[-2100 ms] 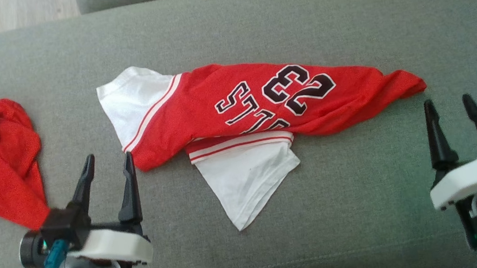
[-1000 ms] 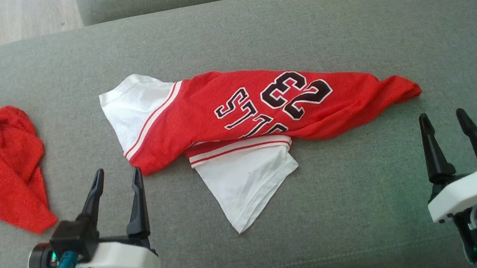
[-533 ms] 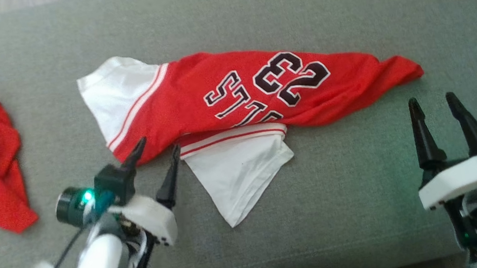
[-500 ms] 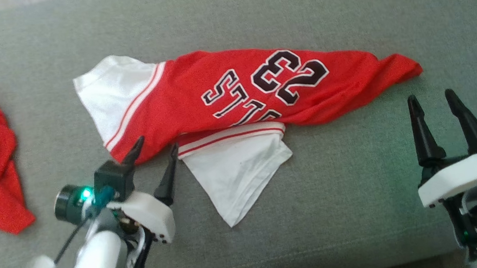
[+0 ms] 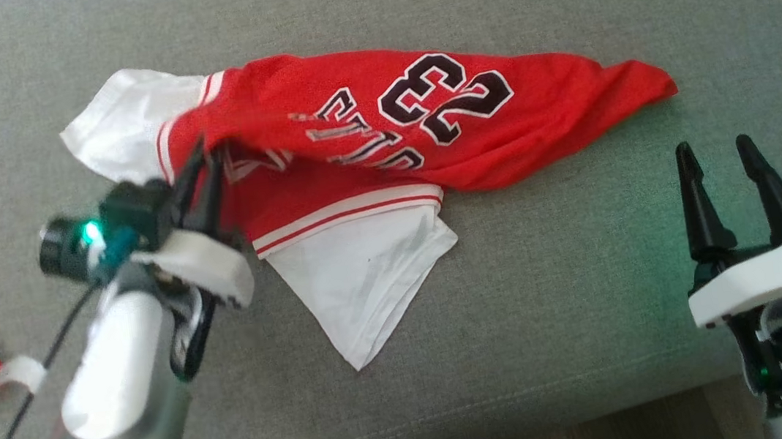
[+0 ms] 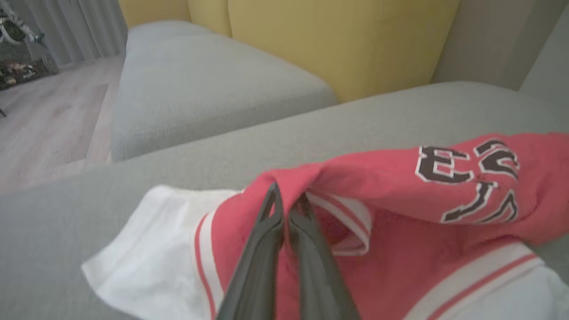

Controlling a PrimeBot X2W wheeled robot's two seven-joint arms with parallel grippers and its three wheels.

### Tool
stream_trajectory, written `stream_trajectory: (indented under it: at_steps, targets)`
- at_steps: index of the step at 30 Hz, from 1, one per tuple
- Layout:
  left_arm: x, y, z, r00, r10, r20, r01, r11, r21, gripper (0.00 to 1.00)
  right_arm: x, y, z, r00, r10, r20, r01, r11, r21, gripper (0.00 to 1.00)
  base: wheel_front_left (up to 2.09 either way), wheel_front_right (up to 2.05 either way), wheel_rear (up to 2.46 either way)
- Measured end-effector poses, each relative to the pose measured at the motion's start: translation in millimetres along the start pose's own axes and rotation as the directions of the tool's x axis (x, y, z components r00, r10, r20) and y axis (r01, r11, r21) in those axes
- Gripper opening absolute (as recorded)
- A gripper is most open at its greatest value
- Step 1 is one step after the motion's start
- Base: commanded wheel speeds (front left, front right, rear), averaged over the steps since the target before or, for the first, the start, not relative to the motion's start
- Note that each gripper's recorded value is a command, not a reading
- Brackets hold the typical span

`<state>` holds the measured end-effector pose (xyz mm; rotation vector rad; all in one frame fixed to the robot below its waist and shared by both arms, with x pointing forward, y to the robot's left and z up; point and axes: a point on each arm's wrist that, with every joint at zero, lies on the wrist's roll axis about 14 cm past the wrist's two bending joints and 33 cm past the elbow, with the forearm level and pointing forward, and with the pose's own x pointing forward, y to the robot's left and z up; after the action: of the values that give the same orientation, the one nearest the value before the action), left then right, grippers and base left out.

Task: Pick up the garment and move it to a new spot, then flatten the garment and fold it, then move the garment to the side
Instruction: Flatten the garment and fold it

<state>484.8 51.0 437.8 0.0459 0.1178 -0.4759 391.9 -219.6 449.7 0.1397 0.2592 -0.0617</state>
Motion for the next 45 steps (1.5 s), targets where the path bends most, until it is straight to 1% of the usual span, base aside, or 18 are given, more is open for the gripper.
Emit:
stream_trajectory:
  at_steps: [4,8,11,15,20,21,22,23,24,28,30,33,40,42,45]
  targets:
    - [19,5,26,0.997,-0.018,0.075,0.016,1.000,0.025,0.00,7,1,1,1.000,0.004,0.002,-0.004,1.000,0.005,1.00,0.00,0.00,0.00]
    - [42,15,42,0.995,-0.047,0.088,0.041,0.996,0.073,0.00,13,4,4,1.000,0.014,0.014,-0.014,1.000,0.008,1.00,0.00,0.00,0.00]
    - [63,21,48,0.995,-0.069,0.076,0.062,0.994,0.090,0.00,16,1,6,1.000,0.006,0.025,-0.006,1.000,0.015,1.00,0.00,0.00,0.00]
    - [90,30,45,0.997,-0.077,0.031,0.074,0.993,0.095,0.00,15,-6,0,1.000,-0.015,0.018,0.014,0.999,0.030,1.00,0.00,0.00,0.00]
    - [115,33,21,0.995,-0.082,-0.059,0.086,0.994,0.068,0.00,13,-16,-8,0.999,-0.044,0.006,0.044,0.998,0.047,1.00,0.00,0.00,0.00]
    - [118,33,15,0.994,-0.083,-0.074,0.088,0.994,0.060,0.05,13,-17,-10,0.999,-0.049,0.004,0.049,0.998,0.049,1.00,0.00,0.00,0.00]
    - [121,33,10,0.993,-0.083,-0.089,0.088,0.995,0.048,0.25,13,-19,-11,0.999,-0.054,0.003,0.054,0.997,0.047,1.00,0.00,0.00,0.00]
    - [124,33,5,0.991,-0.083,-0.104,0.086,0.996,0.033,0.52,13,-21,-13,0.998,-0.059,0.000,0.059,0.997,0.046,1.00,0.00,0.00,0.00]
    - [126,31,-1,0.989,-0.085,-0.119,0.087,0.996,0.019,1.00,14,-22,-14,0.998,-0.063,-0.002,0.063,0.997,0.045,1.00,0.00,0.00,0.00]
    - [124,28,-15,0.984,-0.092,-0.153,0.089,0.996,-0.028,1.00,14,-23,-15,0.998,-0.067,-0.002,0.067,0.996,0.053,1.00,0.00,0.00,0.00]
    - [123,29,-14,0.986,-0.088,-0.145,0.083,0.996,-0.038,1.00,15,-23,-15,0.998,-0.065,-0.002,0.065,0.996,0.054,1.00,0.00,0.00,0.00]
    - [113,36,-4,0.995,-0.055,-0.088,0.049,0.996,-0.075,1.00,16,-18,-10,0.999,-0.051,0.016,0.050,0.997,0.051,1.00,0.00,0.00,0.00]
    - [55,32,-21,0.996,0.046,-0.073,-0.056,0.988,-0.145,1.00,17,-7,9,0.998,-0.016,0.062,0.015,1.000,0.019,1.00,0.00,0.00,0.00]
    - [38,34,-15,0.995,0.086,-0.042,-0.092,0.983,-0.159,1.00,17,-4,14,0.997,-0.006,0.074,0.005,1.000,0.012,1.00,0.00,0.00,0.00]
    - [14,41,8,0.987,0.156,0.032,-0.148,0.973,-0.179,1.00,16,4,18,0.997,0.015,0.079,-0.015,1.000,0.006,1.00,0.00,0.00,0.00]
